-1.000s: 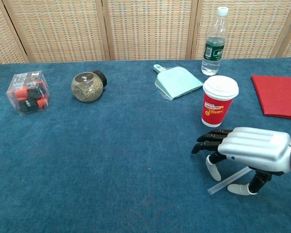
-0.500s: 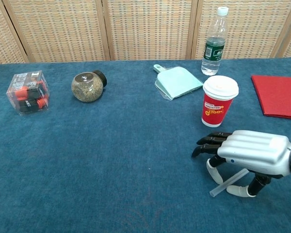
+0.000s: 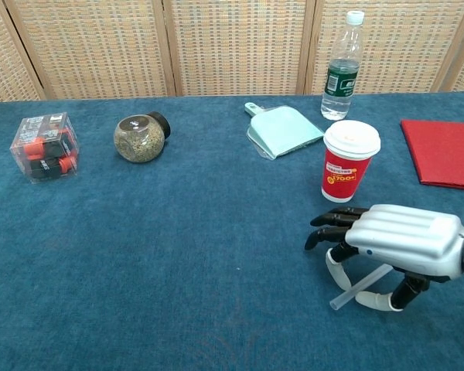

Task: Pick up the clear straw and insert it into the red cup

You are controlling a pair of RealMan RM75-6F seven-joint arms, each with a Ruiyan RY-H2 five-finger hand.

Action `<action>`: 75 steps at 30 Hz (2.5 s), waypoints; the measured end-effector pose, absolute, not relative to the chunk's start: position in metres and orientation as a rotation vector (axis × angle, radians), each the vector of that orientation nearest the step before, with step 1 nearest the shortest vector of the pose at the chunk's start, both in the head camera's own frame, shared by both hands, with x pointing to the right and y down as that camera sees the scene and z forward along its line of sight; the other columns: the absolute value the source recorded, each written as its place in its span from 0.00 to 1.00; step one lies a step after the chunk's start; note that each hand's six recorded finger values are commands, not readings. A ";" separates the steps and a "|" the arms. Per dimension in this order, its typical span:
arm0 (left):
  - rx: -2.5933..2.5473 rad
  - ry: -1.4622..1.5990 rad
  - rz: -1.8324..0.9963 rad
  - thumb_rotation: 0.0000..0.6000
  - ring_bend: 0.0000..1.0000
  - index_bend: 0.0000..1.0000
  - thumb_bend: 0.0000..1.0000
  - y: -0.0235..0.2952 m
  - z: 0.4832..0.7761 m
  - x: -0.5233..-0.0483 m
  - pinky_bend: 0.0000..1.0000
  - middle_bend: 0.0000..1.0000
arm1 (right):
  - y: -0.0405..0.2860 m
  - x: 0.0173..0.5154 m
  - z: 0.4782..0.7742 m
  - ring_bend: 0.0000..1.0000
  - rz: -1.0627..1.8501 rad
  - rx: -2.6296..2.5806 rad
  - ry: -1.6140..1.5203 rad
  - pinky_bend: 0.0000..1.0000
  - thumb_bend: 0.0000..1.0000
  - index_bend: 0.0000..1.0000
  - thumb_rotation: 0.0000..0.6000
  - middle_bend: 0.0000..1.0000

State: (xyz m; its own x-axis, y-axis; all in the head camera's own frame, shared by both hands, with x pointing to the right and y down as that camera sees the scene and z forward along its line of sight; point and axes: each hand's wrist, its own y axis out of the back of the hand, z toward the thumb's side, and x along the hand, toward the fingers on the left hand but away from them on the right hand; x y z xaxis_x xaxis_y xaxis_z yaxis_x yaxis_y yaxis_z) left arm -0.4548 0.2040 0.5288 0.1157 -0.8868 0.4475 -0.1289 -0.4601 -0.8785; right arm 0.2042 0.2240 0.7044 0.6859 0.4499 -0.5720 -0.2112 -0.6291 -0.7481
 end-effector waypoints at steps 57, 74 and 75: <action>-1.638 1.023 -1.456 1.00 0.00 0.00 0.20 0.165 0.485 -0.458 0.00 0.00 | 0.041 0.211 0.582 0.00 0.749 -2.693 -1.706 0.07 0.49 0.69 1.00 0.24; -1.642 1.019 -1.469 1.00 0.00 0.00 0.20 0.164 0.489 -0.456 0.00 0.00 | 0.037 0.192 0.597 0.00 0.697 -2.686 -1.708 0.07 0.51 0.69 1.00 0.25; -1.642 1.019 -1.471 1.00 0.00 0.00 0.20 0.164 0.489 -0.456 0.00 0.00 | 0.037 0.191 0.598 0.00 0.699 -2.685 -1.703 0.07 0.51 0.69 1.00 0.25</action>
State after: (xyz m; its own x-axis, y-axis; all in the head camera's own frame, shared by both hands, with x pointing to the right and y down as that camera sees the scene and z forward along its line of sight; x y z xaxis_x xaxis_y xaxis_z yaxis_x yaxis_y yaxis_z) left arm -0.4562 0.1641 0.4892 0.0467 -0.8945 0.4445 -0.1021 -0.4470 -0.8887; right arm 0.1913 0.0371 0.5976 0.3628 0.8357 -0.4124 0.8844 -0.4481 -0.1301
